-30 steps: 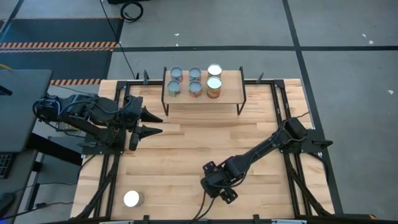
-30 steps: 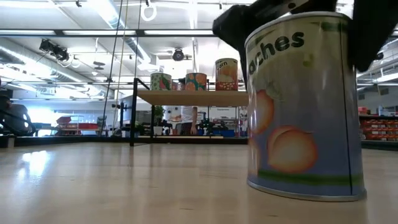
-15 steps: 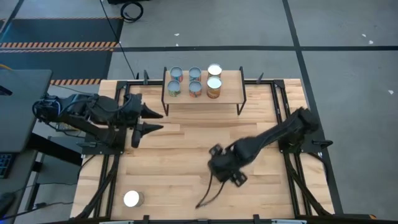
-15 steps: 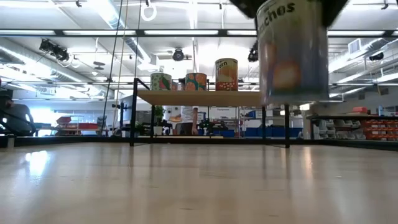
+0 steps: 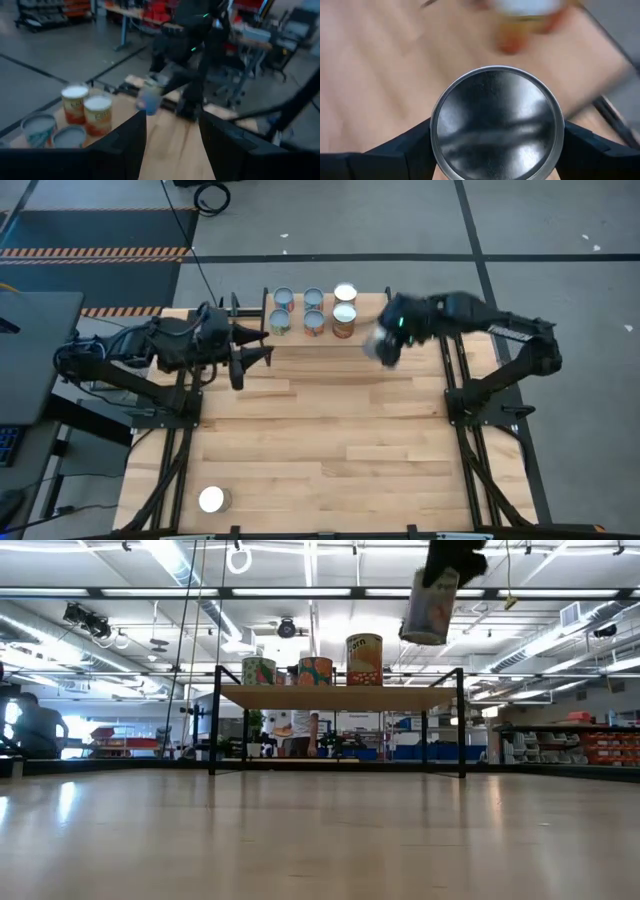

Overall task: Pick and place cans onto a shelf
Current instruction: Put the right can of peaches on the shelf

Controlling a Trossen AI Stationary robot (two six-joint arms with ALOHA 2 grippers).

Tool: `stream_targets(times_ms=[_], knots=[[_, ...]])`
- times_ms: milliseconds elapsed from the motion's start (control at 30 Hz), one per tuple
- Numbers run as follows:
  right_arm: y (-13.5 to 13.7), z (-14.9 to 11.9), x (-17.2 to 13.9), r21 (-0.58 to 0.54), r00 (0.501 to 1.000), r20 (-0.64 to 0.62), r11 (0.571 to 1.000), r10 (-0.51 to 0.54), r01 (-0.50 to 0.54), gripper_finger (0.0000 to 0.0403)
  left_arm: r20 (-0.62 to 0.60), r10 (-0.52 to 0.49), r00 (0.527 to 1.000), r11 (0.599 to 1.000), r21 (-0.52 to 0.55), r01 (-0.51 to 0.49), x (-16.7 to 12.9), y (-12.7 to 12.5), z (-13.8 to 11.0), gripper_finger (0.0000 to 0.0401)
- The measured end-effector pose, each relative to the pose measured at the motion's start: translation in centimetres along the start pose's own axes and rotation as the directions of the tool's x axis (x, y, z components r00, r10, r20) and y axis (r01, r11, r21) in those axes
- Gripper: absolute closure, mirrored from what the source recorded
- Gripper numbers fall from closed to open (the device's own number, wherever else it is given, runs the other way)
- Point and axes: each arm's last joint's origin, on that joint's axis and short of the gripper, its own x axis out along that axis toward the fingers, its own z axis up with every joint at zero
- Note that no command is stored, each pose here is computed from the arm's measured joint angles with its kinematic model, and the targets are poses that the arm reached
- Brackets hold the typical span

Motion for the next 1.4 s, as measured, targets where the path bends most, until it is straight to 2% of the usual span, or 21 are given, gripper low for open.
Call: stream_targets(times_ms=[67,133,233,333,467,667,833,967,1033,1400], knots=[[-2.4,0.7,0.1,0.189,0.998,0.020,0.980,-0.062,0.057,0.0088,0.025,0.019,1.000,1.000,-0.013,-0.019,0.6,0.2,0.3,0.0213],[-4.3,1.4,0.6,0.324,0.993,0.035,0.941,-0.109,0.092,0.0088,0.030,0.039,0.999,0.999,-0.003,-0.039,1.2,0.4,0.3,0.0213],[-6.7,2.9,1.9,0.427,0.984,0.066,0.896,-0.164,0.120,0.0088,0.048,0.072,0.996,0.997,-0.013,-0.071,2.0,0.9,0.6,0.0213],[-8.4,4.6,3.6,0.499,0.977,0.120,0.862,-0.175,0.093,0.0088,0.056,0.103,0.993,0.994,-0.043,-0.101,2.6,1.5,0.7,0.0213],[-9.9,5.4,6.7,0.525,0.978,0.050,0.838,-0.204,0.148,0.0088,0.054,0.129,0.990,0.991,-0.053,-0.127,2.8,2.0,0.8,0.0213],[-10.7,5.7,9.4,0.498,0.968,-0.032,0.836,-0.248,0.230,0.0088,0.058,0.128,0.990,0.991,-0.036,-0.126,2.7,2.1,0.8,0.0213],[-10.9,6.0,9.9,0.485,0.957,-0.024,0.834,-0.288,0.263,0.0081,0.058,0.129,0.990,0.992,-0.019,-0.128,2.7,2.1,0.8,0.0213],[-11.5,6.0,10.2,0.497,0.963,-0.035,0.831,-0.267,0.248,0.0027,0.059,0.128,0.990,0.992,-0.018,-0.127,2.7,2.1,0.9,0.0213],[-11.6,6.0,10.2,0.506,0.965,-0.037,0.828,-0.258,0.241,0.0014,0.059,0.128,0.990,0.992,-0.018,-0.127,2.7,2.1,0.9,0.0213],[-11.6,6.5,10.1,0.521,0.965,0.019,0.827,-0.261,0.213,0.0032,0.059,0.124,0.991,0.992,-0.017,-0.123,2.6,2.0,0.8,0.0213]])
